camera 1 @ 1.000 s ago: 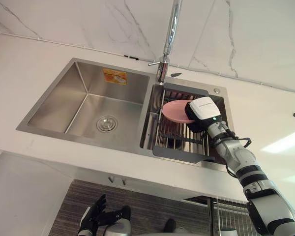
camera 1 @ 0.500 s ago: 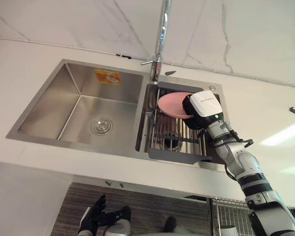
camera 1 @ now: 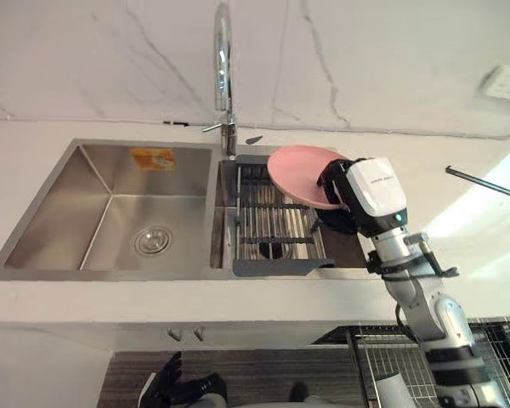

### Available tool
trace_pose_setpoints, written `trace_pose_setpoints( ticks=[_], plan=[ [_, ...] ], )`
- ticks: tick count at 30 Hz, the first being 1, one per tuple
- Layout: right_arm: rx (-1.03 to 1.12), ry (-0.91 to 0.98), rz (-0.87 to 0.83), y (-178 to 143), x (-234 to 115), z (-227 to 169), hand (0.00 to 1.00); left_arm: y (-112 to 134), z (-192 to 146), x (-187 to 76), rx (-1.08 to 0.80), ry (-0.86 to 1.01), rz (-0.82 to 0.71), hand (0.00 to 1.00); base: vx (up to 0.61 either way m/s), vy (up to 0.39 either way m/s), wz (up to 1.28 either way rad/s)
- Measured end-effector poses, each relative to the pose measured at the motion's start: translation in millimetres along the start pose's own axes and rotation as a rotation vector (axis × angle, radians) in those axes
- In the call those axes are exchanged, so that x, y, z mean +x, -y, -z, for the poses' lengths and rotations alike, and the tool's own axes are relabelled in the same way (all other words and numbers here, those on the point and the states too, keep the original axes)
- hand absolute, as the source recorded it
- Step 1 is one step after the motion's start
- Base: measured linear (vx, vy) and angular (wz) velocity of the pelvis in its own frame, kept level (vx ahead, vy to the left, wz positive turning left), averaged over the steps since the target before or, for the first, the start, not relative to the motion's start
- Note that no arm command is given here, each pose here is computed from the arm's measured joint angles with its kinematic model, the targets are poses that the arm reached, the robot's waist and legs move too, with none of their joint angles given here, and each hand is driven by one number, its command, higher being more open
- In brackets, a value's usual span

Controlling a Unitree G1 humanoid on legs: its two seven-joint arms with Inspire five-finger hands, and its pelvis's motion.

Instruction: Walk over to the sink, pick up the cup, carry it to the dishwasher, place the cup inside the dishwasher, then close the dishwasher door

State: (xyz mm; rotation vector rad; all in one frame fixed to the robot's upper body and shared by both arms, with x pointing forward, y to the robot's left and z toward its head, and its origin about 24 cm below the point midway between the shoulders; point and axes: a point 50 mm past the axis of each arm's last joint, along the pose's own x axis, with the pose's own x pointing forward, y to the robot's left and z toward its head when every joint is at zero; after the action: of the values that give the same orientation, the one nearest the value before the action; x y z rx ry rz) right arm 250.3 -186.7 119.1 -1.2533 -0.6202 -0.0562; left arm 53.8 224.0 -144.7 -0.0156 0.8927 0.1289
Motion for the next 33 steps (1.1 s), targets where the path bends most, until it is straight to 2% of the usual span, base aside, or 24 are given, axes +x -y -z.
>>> trace_pose_setpoints(
  ticks=[7, 12, 22, 26, 31, 33],
  plan=[
    [0.083, -0.139, -0.01, -11, -36, 4, 0.0, 1, 8, -2, 0.013, -0.032, -0.02, 1.0, 0.0, -0.015, -0.21],
    [0.098, -0.172, 0.018, -9, -50, -1, 0.0, 2, 12, -4, 0.024, -0.05, -0.018, 1.0, 0.01, -0.01, -0.17],
    [0.104, -0.214, 0.154, 5, -53, 3, 0.0, 8, 19, -7, 0.008, -0.051, -0.011, 1.0, 0.02, 0.012, -0.51],
    [0.06, -0.285, 0.23, 14, -57, 15, 0.0, 13, 20, -10, -0.033, -0.032, -0.025, 1.0, -0.06, 0.082, -0.8],
    [0.086, -0.319, 0.283, 7, -59, 8, 0.0, 18, 16, -10, -0.096, -0.008, -0.066, 1.0, -0.15, 0.065, -0.84],
    [0.08, -0.304, 0.29, 3, -59, 4, 0.0, 7, 13, -13, -0.103, 0.014, -0.082, 1.0, -0.19, 0.008, -0.78]
  ],
)
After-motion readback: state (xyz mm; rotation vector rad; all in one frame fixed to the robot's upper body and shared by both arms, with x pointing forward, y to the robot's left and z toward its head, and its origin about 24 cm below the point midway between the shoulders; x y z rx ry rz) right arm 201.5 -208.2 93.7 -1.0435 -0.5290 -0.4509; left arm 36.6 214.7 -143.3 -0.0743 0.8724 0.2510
